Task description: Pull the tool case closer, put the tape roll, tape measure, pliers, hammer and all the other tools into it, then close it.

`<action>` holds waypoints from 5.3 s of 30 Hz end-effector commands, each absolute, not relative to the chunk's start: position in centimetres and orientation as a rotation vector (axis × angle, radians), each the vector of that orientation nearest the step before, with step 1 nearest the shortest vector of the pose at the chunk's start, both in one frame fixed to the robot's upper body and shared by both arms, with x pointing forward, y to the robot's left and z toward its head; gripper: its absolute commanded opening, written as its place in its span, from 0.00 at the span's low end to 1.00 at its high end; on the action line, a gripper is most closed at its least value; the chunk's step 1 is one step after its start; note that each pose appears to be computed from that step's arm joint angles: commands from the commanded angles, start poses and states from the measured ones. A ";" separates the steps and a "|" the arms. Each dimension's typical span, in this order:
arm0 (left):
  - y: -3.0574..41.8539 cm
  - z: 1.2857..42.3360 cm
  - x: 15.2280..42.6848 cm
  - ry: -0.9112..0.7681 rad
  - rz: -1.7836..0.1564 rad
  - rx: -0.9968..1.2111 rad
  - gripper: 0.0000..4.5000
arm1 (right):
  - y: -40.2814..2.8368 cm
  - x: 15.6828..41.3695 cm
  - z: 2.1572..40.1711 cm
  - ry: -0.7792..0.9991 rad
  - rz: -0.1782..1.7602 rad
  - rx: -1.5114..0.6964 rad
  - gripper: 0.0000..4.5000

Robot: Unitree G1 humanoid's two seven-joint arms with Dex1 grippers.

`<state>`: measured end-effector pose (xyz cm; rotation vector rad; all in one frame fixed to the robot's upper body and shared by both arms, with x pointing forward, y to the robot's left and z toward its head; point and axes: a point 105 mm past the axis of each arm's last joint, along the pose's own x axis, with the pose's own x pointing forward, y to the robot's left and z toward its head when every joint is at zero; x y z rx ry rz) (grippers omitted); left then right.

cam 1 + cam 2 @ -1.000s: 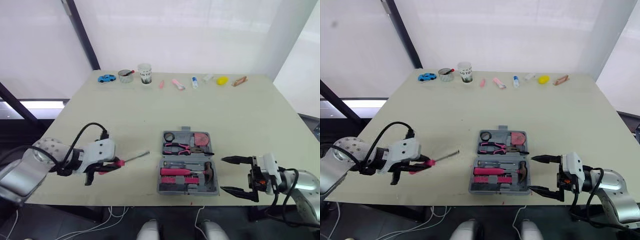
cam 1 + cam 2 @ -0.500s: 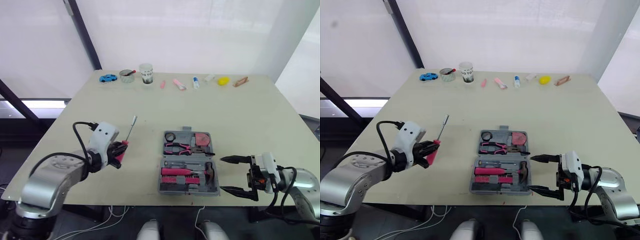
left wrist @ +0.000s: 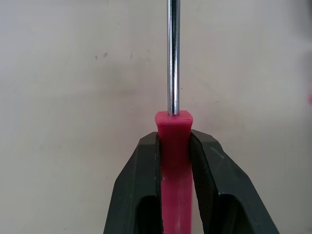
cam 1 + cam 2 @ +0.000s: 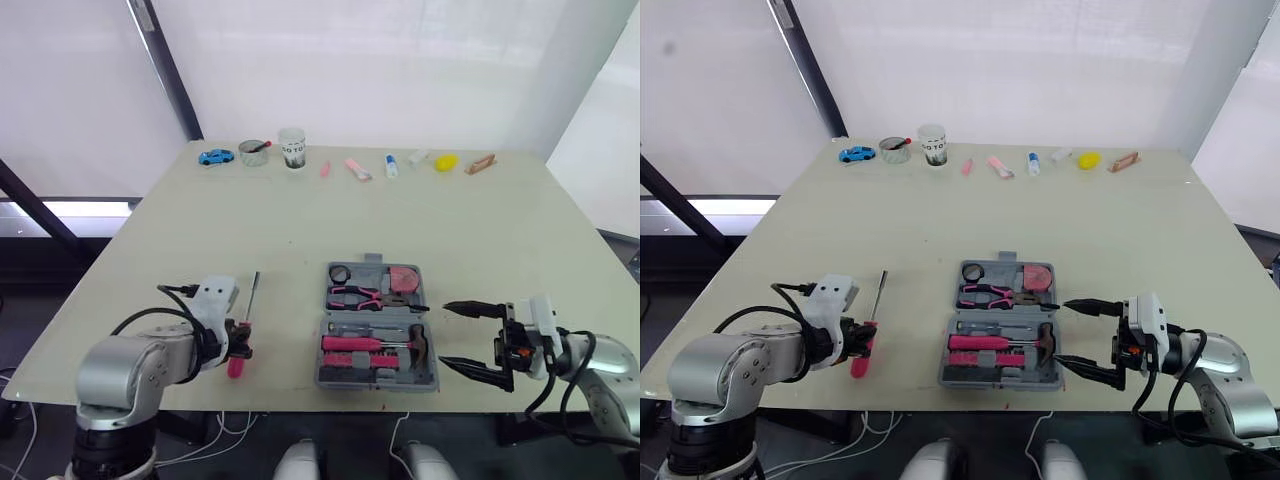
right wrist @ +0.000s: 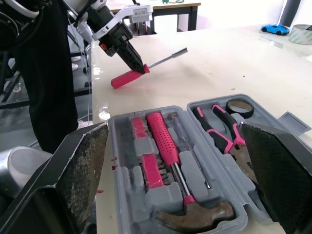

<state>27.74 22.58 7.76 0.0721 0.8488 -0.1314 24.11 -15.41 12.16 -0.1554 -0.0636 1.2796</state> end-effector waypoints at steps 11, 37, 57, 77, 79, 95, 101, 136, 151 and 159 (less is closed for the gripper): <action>22.1 5.9 29.4 0.900 -0.156 0.043 0.68 | -15.3 23.6 13.3 -0.102 1.261 -0.187 1.00; 22.0 3.9 27.8 0.473 -0.085 0.100 0.94 | -15.1 23.5 13.0 -0.085 1.282 -0.192 1.00; 22.9 4.3 28.0 0.405 -0.065 0.117 0.14 | -15.3 23.6 13.0 -0.091 1.279 -0.189 1.00; 16.2 12.2 29.3 0.286 -0.987 0.545 0.14 | -16.5 22.4 13.2 -0.079 1.248 -0.123 1.00; 15.1 12.5 29.3 0.289 -1.092 0.573 0.14 | -16.6 22.1 13.1 -0.076 1.242 -0.121 1.00; 8.9 10.4 28.0 0.445 -1.526 0.734 0.14 | -17.9 20.7 11.4 -0.039 1.158 -0.126 1.00; 7.0 8.0 27.8 0.510 -1.504 0.741 0.14 | -18.7 20.2 10.7 -0.009 1.152 -0.127 1.00; 3.7 5.8 24.9 0.649 -1.573 0.714 0.14 | -19.8 19.7 9.9 0.046 1.153 -0.134 1.00; 3.2 5.3 25.2 0.664 -1.534 0.701 0.36 | -19.4 19.4 9.5 0.064 1.203 -0.169 1.00; 3.0 5.5 25.1 0.654 -1.534 0.686 0.97 | -19.4 19.8 10.5 0.003 1.221 -0.170 1.00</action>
